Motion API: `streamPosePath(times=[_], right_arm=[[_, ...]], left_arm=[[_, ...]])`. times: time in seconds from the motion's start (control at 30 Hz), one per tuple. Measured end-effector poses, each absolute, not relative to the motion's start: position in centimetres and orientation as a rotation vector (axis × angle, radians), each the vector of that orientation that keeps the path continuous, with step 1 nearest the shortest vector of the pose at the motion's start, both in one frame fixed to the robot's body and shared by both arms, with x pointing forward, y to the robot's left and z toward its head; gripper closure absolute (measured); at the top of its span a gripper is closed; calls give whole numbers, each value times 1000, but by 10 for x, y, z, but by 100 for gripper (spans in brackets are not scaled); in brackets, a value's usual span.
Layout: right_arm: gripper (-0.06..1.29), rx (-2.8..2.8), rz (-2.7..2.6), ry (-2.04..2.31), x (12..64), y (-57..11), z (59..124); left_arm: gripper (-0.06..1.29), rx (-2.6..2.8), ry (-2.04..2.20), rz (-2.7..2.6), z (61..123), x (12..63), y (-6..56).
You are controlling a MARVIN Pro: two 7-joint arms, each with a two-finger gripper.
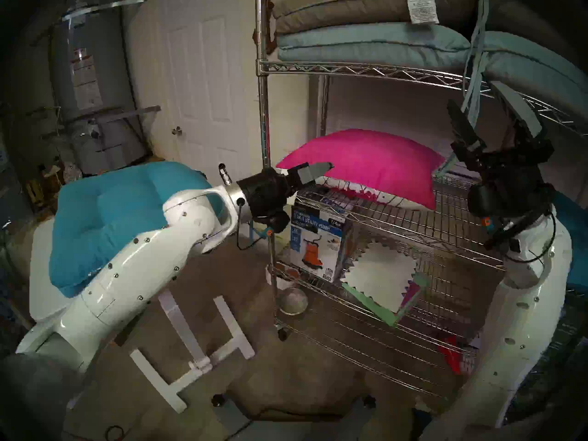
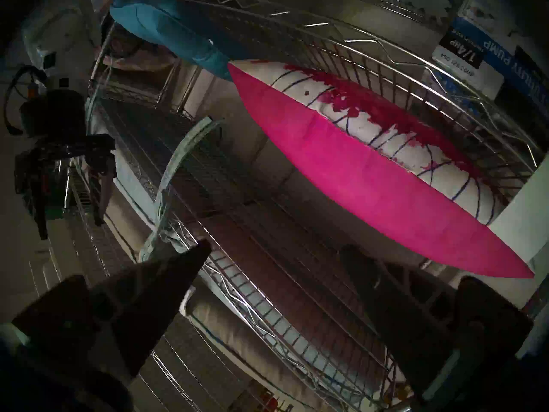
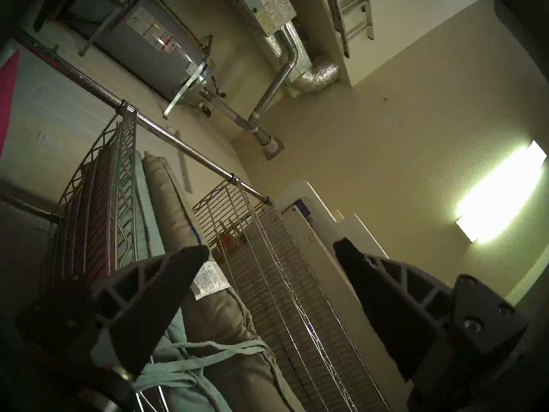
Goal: Put cushion on the shelf
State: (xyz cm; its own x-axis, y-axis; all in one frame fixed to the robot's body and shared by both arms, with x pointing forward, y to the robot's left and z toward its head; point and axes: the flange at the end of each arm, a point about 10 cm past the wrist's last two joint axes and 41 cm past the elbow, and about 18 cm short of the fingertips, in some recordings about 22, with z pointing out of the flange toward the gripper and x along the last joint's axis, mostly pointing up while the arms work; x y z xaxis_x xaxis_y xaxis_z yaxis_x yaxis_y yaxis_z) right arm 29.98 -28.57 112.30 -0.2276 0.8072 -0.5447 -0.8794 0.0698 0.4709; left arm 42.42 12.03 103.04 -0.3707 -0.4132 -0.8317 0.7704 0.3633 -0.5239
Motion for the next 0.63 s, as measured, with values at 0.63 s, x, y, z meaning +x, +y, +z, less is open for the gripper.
streamPosePath(times=[0.63], right_arm=[[3,-108,1565,893,300,-285,1123]], left_arm=[[1,136,1580,-1140,1042,379,127]])
